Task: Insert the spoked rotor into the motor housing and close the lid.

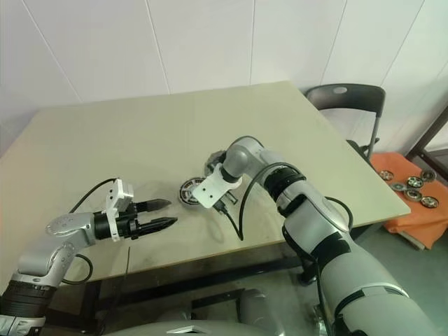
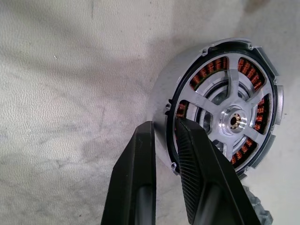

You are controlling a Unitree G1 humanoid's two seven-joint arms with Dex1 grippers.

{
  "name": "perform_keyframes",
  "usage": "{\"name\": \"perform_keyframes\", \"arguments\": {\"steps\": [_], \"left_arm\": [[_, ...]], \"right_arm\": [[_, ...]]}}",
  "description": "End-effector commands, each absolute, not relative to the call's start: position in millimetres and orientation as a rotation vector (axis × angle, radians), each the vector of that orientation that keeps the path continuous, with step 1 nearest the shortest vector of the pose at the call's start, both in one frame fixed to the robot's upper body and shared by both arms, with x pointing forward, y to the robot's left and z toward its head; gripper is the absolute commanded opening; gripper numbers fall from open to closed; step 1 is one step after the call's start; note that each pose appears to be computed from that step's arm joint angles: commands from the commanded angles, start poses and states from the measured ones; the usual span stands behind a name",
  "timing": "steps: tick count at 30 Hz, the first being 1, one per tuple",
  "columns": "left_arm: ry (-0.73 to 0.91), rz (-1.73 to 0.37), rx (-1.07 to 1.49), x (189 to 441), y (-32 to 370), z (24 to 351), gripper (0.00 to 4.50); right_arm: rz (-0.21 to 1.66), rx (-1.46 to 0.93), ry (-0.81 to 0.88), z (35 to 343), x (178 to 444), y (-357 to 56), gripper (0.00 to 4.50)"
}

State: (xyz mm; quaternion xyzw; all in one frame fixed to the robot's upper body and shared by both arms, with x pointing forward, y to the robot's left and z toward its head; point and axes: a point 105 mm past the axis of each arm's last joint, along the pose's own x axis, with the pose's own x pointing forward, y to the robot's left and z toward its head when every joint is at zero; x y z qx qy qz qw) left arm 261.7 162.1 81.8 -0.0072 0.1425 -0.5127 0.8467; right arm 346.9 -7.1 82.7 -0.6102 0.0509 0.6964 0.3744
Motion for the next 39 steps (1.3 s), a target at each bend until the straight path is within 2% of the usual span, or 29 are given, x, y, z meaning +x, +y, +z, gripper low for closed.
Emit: {"name": "perform_keyframes", "arguments": {"steps": [1, 8, 16, 31, 39], "left_arm": [[0.243, -1.078, 0.003, 268, 161, 95, 3.29], [0.234, -1.087, -0.012, 273, 155, 93, 3.29], [0.228, -1.119, -0.019, 282, 148, 93, 3.29], [0.229, -1.141, -0.017, 288, 144, 93, 3.29], [0.228, -1.123, -0.023, 286, 148, 92, 3.29]], "right_arm": [[1.806, -1.554, 0.184, 100, 346, -7, 0.76], [1.799, -1.598, 0.418, 103, 351, -50, 0.76], [1.785, -1.603, 0.512, 102, 347, -80, 0.76], [1.799, -1.553, 0.471, 105, 332, -70, 0.76], [1.752, -1.584, 0.335, 107, 345, -49, 0.76]]}}
